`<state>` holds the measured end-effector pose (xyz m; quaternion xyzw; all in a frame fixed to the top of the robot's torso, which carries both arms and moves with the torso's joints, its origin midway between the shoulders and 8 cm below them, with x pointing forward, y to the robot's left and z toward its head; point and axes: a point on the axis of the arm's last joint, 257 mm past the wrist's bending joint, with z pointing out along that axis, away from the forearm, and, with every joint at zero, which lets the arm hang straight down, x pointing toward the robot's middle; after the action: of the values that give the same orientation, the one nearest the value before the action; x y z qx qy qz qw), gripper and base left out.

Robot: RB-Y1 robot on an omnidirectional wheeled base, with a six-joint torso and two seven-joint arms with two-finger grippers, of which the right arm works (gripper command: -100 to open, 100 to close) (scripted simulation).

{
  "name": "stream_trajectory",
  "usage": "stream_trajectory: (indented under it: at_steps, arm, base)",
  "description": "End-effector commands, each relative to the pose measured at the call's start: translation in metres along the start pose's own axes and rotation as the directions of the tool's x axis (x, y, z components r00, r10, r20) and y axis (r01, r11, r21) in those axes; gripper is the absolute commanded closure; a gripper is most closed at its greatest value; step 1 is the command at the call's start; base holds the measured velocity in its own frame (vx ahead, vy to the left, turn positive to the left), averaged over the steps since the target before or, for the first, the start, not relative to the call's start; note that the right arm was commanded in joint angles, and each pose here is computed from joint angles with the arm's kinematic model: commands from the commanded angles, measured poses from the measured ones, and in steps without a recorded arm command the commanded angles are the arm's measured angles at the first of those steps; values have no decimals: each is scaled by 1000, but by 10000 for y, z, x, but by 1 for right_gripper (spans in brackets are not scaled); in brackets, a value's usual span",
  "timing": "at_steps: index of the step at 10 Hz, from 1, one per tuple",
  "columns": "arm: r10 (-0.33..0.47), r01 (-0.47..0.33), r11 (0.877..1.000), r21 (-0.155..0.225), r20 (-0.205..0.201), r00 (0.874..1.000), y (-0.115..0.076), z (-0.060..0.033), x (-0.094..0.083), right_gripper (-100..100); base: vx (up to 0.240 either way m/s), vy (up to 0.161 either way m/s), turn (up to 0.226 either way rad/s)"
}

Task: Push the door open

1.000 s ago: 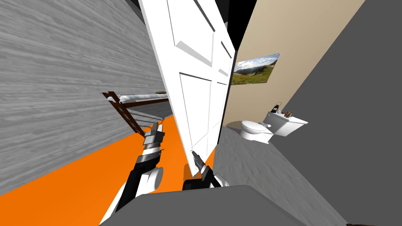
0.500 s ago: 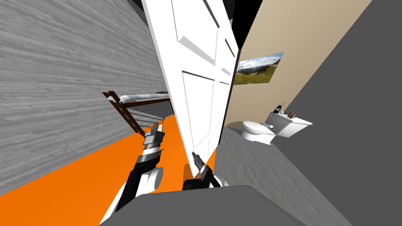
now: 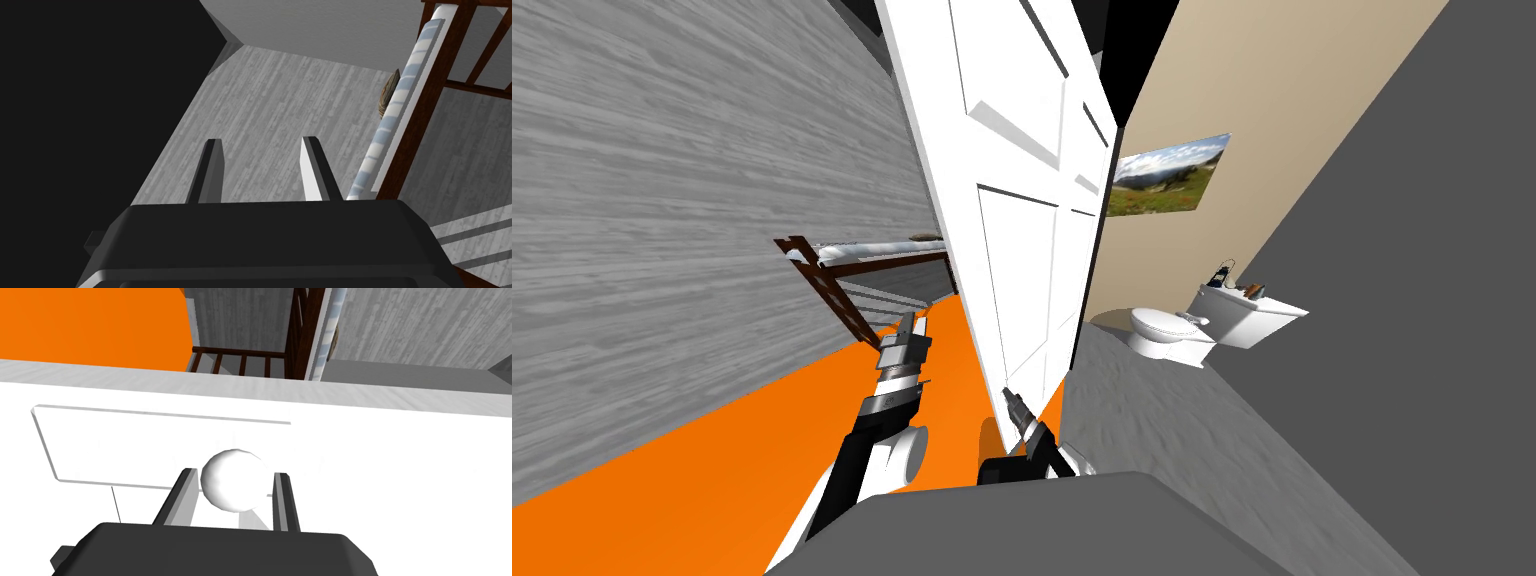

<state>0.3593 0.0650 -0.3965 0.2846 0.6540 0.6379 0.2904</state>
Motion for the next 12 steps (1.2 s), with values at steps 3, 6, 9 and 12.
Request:
stream_trajectory:
  at_steps: [3,6,9,12]
  arm:
    - [-10,10,1000,4,42,999,-23,-20,-244,100]
    - [-17,17,1000,9,90,996,-41,-54,-480,100]
    - [-20,19,1000,10,123,992,-47,-75,-633,100]
    - [-22,20,1000,11,157,987,-48,-97,-787,100]
  base:
    - [83,156,-33]
    - [121,179,-39]
    - [102,119,-18]
    - [81,114,-49]
